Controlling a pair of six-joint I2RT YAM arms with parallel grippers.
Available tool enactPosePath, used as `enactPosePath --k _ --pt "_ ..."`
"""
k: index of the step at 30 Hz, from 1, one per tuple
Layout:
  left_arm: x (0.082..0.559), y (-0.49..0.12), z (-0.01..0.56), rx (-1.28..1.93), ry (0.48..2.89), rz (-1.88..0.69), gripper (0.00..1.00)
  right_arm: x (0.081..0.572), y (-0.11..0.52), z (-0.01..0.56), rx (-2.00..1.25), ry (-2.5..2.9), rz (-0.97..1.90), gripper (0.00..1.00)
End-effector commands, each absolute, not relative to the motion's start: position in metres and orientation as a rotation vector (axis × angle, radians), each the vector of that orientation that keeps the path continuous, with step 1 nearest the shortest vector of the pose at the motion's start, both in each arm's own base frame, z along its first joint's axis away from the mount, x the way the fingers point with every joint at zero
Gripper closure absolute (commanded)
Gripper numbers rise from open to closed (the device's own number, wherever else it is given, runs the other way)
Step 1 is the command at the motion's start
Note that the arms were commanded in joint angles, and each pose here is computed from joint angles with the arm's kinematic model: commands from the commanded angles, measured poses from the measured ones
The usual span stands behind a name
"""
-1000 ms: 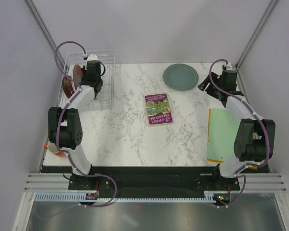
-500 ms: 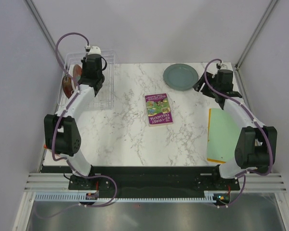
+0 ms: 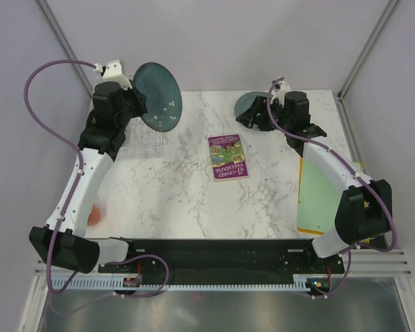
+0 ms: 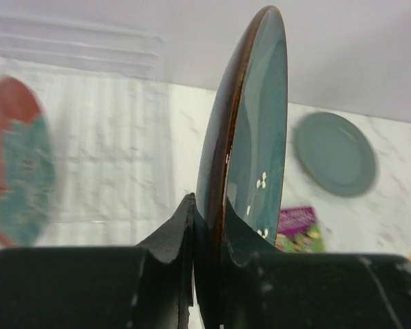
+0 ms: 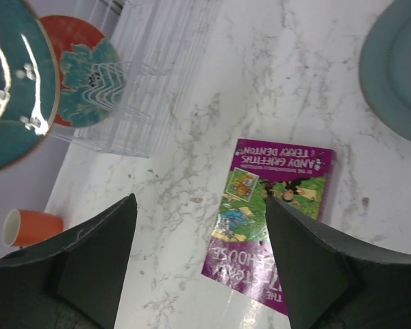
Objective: Unload the plates from the dish rack
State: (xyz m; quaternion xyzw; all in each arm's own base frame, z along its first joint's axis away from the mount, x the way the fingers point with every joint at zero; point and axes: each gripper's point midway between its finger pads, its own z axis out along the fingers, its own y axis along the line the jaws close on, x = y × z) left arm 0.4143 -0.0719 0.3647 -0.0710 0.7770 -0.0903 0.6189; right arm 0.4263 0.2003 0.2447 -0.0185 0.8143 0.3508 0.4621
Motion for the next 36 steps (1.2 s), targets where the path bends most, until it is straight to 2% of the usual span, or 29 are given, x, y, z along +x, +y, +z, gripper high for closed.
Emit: enactPosePath --k 1,7,19,20,21,22,23,24,25,28,29,30,33,36 --pt "0.399 -0.145 0.368 -0.151 1.732 -0.758 0.98 0.429 0.237 0.285 -0.127 1.87 1.031 0.16" --pt "0.385 -0.181 0.359 -0.118 1.696 -1.056 0.98 0.418 0.276 0.279 -0.158 1.854 1.166 0.15" --pt "0.367 -0.2 0.355 -0.04 1.63 -1.242 0.98 0.415 0.307 0.239 -0.151 1.93 1.234 0.14" --pt "0.367 -0.201 0.354 -0.036 1.627 -1.25 0.98 0.415 0.31 0.242 -0.163 1.912 1.245 0.17" --pt "0.366 -0.203 0.354 -0.027 1.626 -1.265 0.98 0.413 0.313 0.242 -0.176 1.911 1.265 0.2" --pt "0.365 -0.203 0.354 -0.026 1.622 -1.272 0.98 0.412 0.315 0.242 -0.187 1.907 1.276 0.3" --pt "0.365 -0.203 0.352 -0.026 1.625 -1.273 0.98 0.412 0.316 0.245 -0.2 1.891 1.288 0.79" --pt "0.366 -0.204 0.349 -0.025 1.629 -1.275 0.98 0.412 0.317 0.246 -0.203 1.89 1.293 0.96" --pt "0.366 -0.204 0.347 -0.026 1.63 -1.275 0.98 0.411 0.317 0.248 -0.209 1.884 1.295 1.0" --pt "0.37 -0.205 0.34 -0.015 1.65 -1.268 0.98 0.412 0.317 0.258 -0.243 1.845 1.294 1.0" --pt "0.372 -0.205 0.332 -0.026 1.688 -1.258 0.89 0.415 0.314 0.254 -0.232 1.864 1.255 1.0" --pt "0.377 -0.203 0.327 -0.038 1.709 -1.231 0.66 0.421 0.308 0.261 -0.222 1.857 1.205 1.0" --pt "0.395 -0.191 0.307 -0.07 1.794 -1.075 0.35 0.447 0.279 0.265 -0.132 1.876 1.021 1.0" --pt "0.414 -0.157 0.292 -0.143 1.854 -0.79 0.23 0.477 0.233 0.27 -0.017 1.883 0.84 1.0"
